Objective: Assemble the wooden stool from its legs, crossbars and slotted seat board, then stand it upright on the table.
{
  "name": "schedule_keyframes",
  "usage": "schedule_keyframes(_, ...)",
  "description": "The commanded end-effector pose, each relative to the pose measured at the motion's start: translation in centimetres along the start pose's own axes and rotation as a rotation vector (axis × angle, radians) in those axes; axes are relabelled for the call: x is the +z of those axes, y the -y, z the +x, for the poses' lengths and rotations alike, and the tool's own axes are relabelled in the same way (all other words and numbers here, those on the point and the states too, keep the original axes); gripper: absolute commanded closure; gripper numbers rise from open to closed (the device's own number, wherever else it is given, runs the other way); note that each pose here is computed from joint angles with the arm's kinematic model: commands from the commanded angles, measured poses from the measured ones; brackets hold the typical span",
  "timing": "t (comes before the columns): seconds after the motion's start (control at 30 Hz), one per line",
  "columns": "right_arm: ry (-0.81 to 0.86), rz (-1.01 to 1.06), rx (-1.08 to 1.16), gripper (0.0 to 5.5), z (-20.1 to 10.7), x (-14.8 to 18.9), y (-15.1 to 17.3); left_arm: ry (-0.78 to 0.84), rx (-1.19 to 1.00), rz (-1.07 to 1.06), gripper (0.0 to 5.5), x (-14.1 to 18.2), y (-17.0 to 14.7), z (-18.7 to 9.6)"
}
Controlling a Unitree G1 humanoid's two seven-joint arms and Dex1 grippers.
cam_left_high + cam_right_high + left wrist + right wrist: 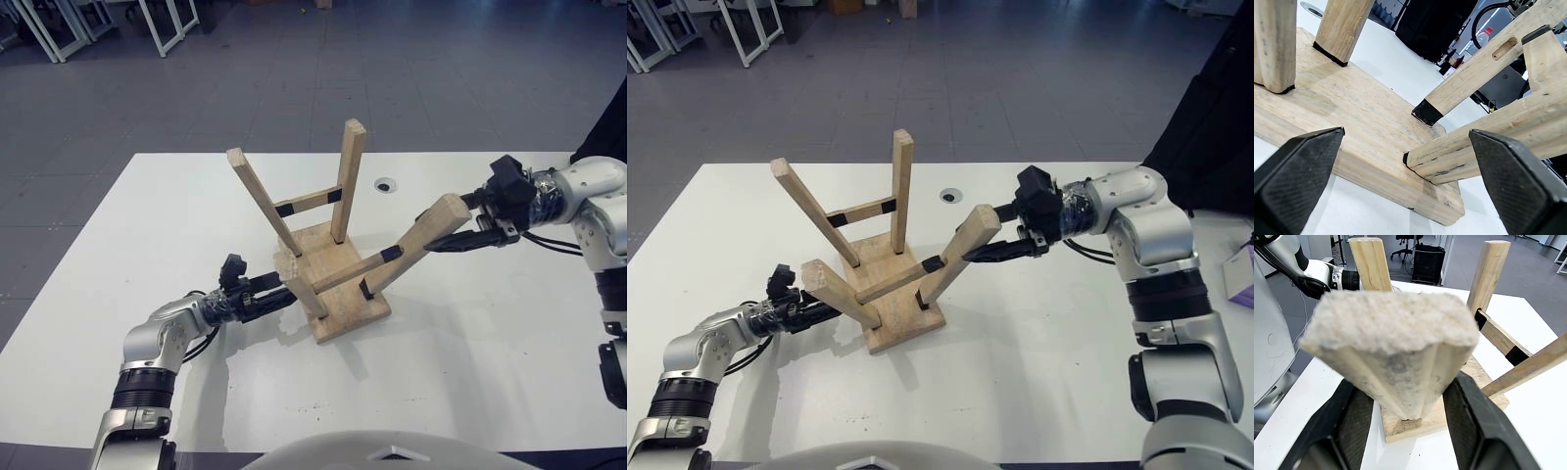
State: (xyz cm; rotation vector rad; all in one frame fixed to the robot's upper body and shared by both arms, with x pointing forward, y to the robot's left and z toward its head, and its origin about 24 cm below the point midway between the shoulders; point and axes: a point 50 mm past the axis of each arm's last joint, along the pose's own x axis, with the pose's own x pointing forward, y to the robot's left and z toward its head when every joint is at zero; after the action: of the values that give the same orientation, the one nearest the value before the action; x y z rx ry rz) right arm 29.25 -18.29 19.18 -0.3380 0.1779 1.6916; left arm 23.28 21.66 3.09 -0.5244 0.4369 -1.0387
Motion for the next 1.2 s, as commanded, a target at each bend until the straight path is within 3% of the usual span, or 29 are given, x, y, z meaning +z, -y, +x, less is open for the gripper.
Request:
schedule_keyframes(0.03,-0.079,0.056,0.067,3.47,0.8,-1.2,-0.6,-0.009,0.024,0.013,0.79,0.0,-0.2,0.2)
schedule_keyframes(1.2,-0.247,-0.08,0.101,3.48,-0.7,2.6,0.5,-0.018,0.073,0.014,0.79,-2.2,0.2,0.5)
